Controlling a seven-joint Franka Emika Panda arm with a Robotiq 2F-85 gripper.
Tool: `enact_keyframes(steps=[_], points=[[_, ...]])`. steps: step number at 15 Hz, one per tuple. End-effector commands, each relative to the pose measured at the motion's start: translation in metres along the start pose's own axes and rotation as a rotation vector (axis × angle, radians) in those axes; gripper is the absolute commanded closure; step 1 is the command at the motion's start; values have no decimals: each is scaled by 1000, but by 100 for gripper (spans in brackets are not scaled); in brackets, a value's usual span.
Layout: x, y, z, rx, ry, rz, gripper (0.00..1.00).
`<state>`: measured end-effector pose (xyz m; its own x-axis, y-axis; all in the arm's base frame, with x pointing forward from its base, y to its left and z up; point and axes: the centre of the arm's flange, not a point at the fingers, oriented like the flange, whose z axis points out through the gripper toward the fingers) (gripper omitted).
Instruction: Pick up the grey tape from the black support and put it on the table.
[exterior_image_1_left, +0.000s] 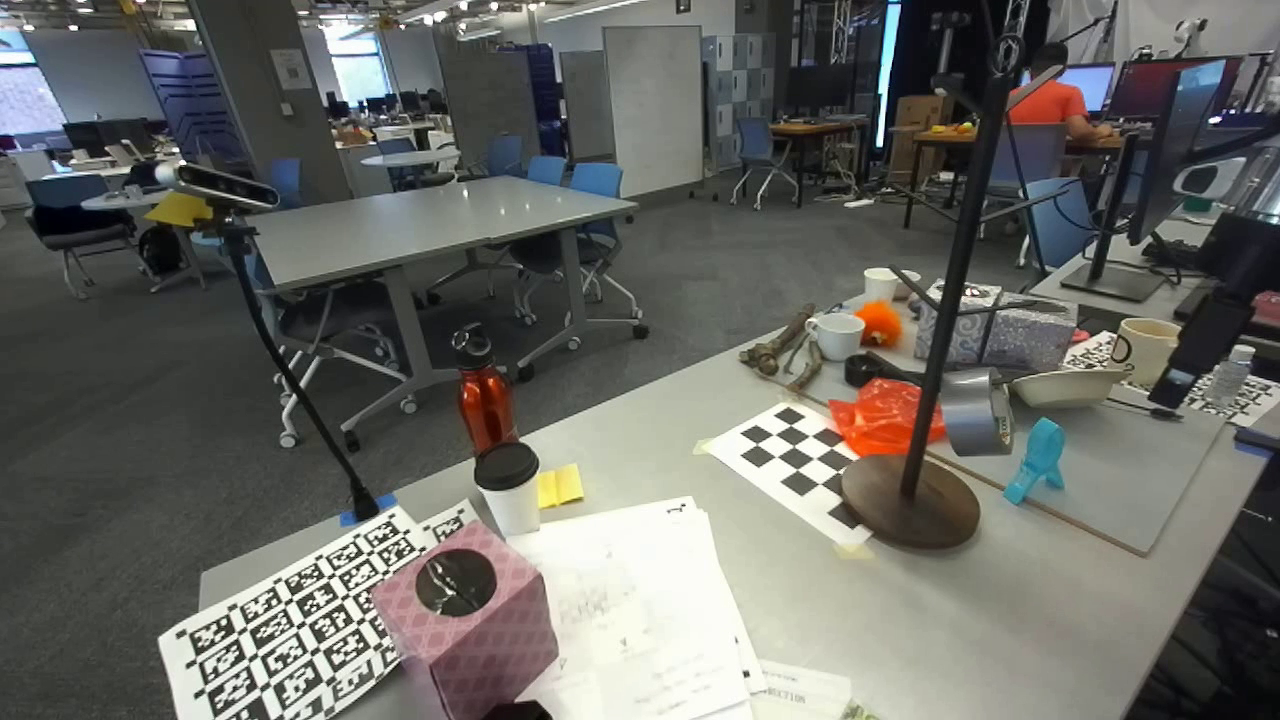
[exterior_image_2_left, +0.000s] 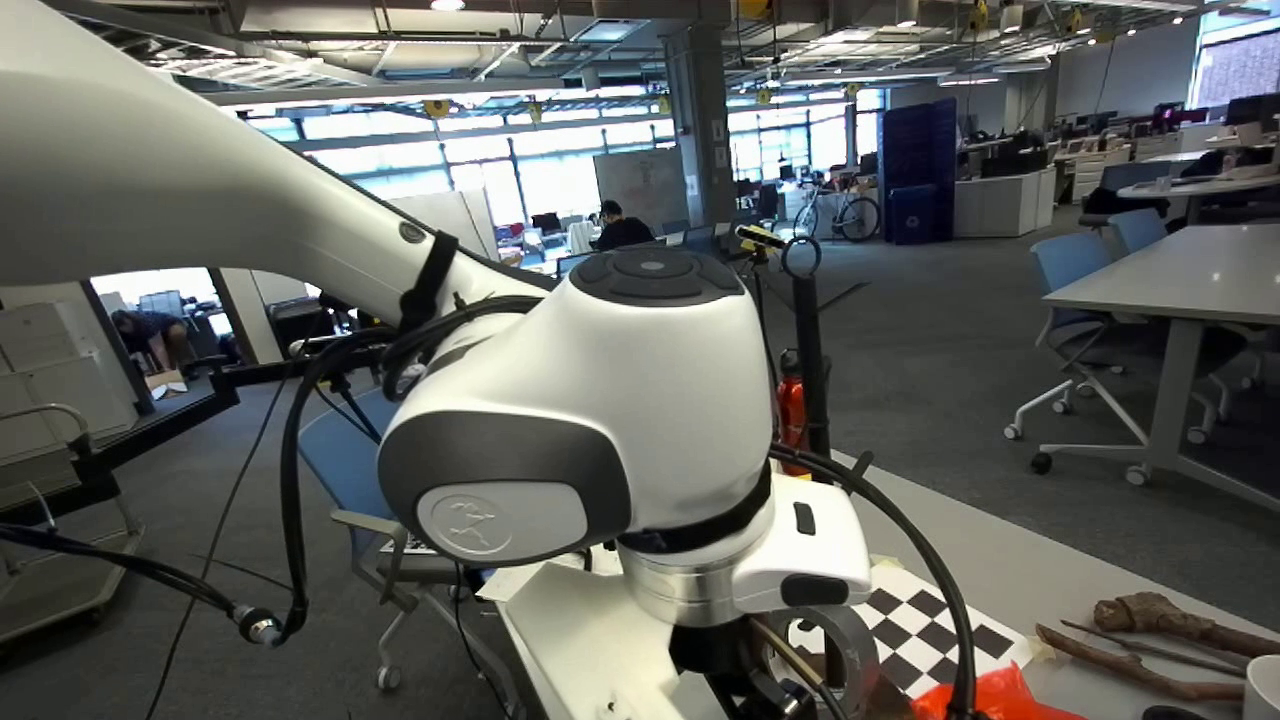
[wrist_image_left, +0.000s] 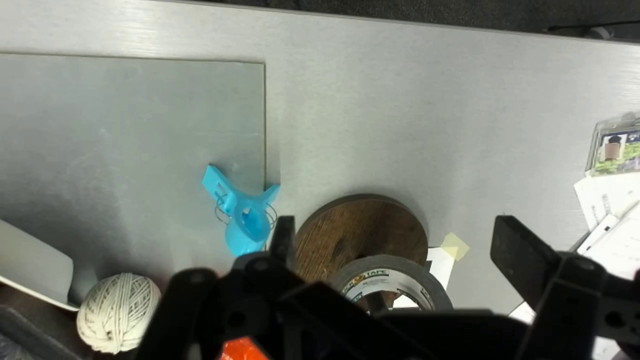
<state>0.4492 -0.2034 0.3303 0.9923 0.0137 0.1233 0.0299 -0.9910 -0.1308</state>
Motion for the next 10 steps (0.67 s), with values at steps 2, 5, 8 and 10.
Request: enact_keyframes(steps=[2,5,8,10], points=[[0,0,0,0,-1,-1,0],[7,5,5,0,17,-24,0],[15,10,6,52,24,-92,0],[20,12,7,68,35,-134,0]])
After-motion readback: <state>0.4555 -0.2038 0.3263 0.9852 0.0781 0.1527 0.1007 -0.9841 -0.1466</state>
